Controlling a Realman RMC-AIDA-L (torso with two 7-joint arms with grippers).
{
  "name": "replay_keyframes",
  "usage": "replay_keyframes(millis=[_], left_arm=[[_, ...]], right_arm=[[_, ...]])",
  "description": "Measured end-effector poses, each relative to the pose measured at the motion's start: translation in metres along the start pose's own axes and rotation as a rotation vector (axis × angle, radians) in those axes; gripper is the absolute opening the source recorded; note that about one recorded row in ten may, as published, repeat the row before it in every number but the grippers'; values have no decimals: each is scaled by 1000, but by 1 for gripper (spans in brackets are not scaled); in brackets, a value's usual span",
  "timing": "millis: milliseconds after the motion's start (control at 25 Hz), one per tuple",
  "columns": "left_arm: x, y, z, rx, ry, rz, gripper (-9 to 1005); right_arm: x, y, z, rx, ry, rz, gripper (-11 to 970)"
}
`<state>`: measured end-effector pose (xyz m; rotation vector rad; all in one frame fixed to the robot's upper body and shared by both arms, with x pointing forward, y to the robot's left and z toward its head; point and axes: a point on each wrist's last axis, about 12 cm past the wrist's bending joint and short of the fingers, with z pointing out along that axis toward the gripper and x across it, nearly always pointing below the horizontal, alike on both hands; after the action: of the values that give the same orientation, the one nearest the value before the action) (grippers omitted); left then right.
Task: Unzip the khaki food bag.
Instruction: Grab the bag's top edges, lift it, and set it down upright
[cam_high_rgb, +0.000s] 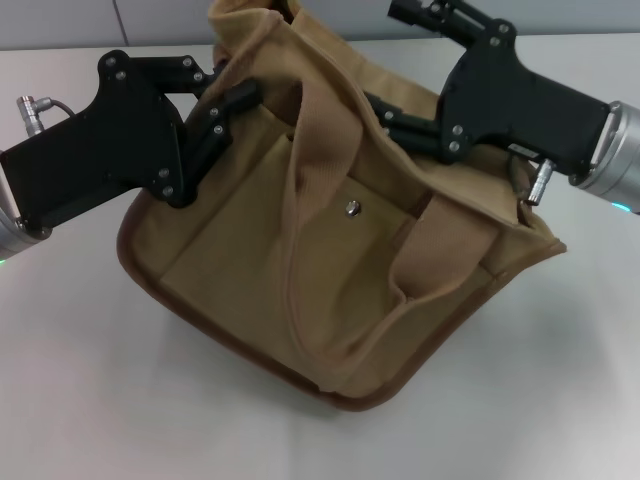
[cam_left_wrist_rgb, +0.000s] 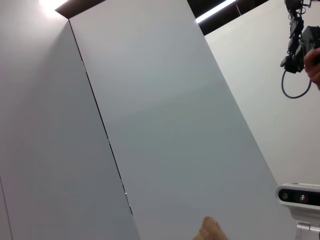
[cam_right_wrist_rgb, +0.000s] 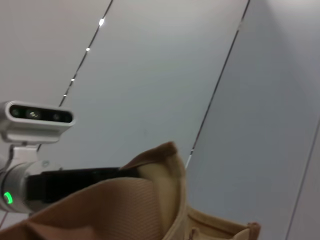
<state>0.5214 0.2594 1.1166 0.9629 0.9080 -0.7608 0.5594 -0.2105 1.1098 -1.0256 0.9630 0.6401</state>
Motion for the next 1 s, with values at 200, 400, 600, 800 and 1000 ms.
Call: replay_keyframes(millis=[200, 400, 600, 800, 1000], left_arm=[[0, 1, 2, 4, -4, 1, 85], [-1, 2, 4, 10, -9, 4, 86], [-1, 3, 6, 16, -13, 7, 86], [-2, 5, 9, 21, -18, 11, 86], [-2, 6, 10, 24, -20, 13, 85]], right_arm=[[2, 2, 5, -33, 20, -5, 799], [8, 7, 11, -94, 70, -43, 753], [9, 8, 12, -103, 78, -60, 599], [9, 7, 11, -89, 70, -66, 509], [10, 10, 12, -71, 57, -81, 350]])
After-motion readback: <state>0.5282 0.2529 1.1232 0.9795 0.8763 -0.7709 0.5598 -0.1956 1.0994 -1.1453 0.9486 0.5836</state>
